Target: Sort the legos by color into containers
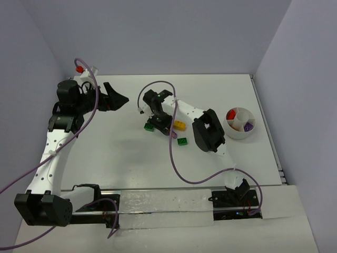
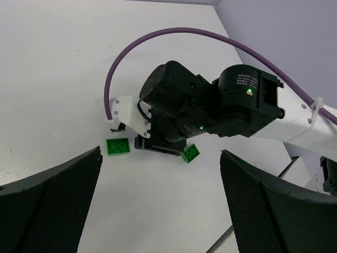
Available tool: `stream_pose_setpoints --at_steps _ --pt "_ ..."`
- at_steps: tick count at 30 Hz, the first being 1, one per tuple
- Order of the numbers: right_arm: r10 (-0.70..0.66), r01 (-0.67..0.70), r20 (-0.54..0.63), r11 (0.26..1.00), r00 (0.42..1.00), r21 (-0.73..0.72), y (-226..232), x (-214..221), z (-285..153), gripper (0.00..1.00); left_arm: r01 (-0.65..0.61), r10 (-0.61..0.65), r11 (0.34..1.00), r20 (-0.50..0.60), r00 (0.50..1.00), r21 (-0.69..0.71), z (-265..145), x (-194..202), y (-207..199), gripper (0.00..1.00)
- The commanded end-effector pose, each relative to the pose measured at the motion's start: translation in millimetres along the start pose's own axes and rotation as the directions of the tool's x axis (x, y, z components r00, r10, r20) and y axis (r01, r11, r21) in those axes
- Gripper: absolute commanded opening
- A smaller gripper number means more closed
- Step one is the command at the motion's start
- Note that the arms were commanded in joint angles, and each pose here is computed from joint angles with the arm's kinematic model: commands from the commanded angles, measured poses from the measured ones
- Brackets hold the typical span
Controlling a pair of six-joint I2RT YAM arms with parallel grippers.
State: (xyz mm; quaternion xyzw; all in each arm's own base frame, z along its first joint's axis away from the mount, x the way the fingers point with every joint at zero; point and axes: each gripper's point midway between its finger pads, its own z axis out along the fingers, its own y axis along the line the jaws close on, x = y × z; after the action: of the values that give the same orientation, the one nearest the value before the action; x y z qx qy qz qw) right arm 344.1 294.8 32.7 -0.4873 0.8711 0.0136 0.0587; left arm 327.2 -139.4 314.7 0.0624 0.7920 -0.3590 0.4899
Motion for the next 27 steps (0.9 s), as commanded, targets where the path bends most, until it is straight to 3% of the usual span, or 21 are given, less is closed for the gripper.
stream_pose_setpoints --at_steps 1,7,12,13,19,23,27 --pt "0.000 0.000 0.020 1.000 1.000 0.030 -5.4 -3.1 -11.7 0.36 -0.018 0.017 1.000 0.040 0.999 0.025 -1.2 -12.0 -5.5 0.99" --pt "0.006 -0.002 -0.041 0.996 0.999 0.084 -18.6 14.5 -6.6 0.31 -0.021 0.020 0.999 0.040 0.999 0.030 -2.1 -12.5 -7.0 0.99" --pt "0.007 -0.005 -0.020 0.997 1.000 0.077 -20.1 14.8 -15.6 0.07 -0.023 0.021 0.999 0.038 0.999 0.033 -1.8 -11.6 -6.9 0.99" --pt "0.013 -0.014 0.009 0.998 1.000 0.065 -20.1 11.1 -23.1 0.00 -0.021 0.020 0.999 0.039 0.999 0.033 -1.3 -11.6 -6.8 0.99" --pt "0.075 -0.068 0.271 0.997 0.960 -0.036 -14.5 -14.1 -89.4 0.00 -0.028 0.026 0.998 0.043 0.999 0.051 -3.1 -13.0 -11.2 0.99" --pt "0.196 -0.165 0.438 0.980 0.877 -0.109 -29.9 -8.5 -135.1 0.00 -0.035 0.031 0.996 0.053 0.998 0.078 -4.7 -12.0 -16.3 0.99" --pt "0.315 -0.263 0.495 0.949 0.809 -0.174 -44.7 12.4 -154.2 0.00 -0.042 0.037 0.995 0.060 0.998 0.086 -5.1 -13.0 -17.8 0.99"
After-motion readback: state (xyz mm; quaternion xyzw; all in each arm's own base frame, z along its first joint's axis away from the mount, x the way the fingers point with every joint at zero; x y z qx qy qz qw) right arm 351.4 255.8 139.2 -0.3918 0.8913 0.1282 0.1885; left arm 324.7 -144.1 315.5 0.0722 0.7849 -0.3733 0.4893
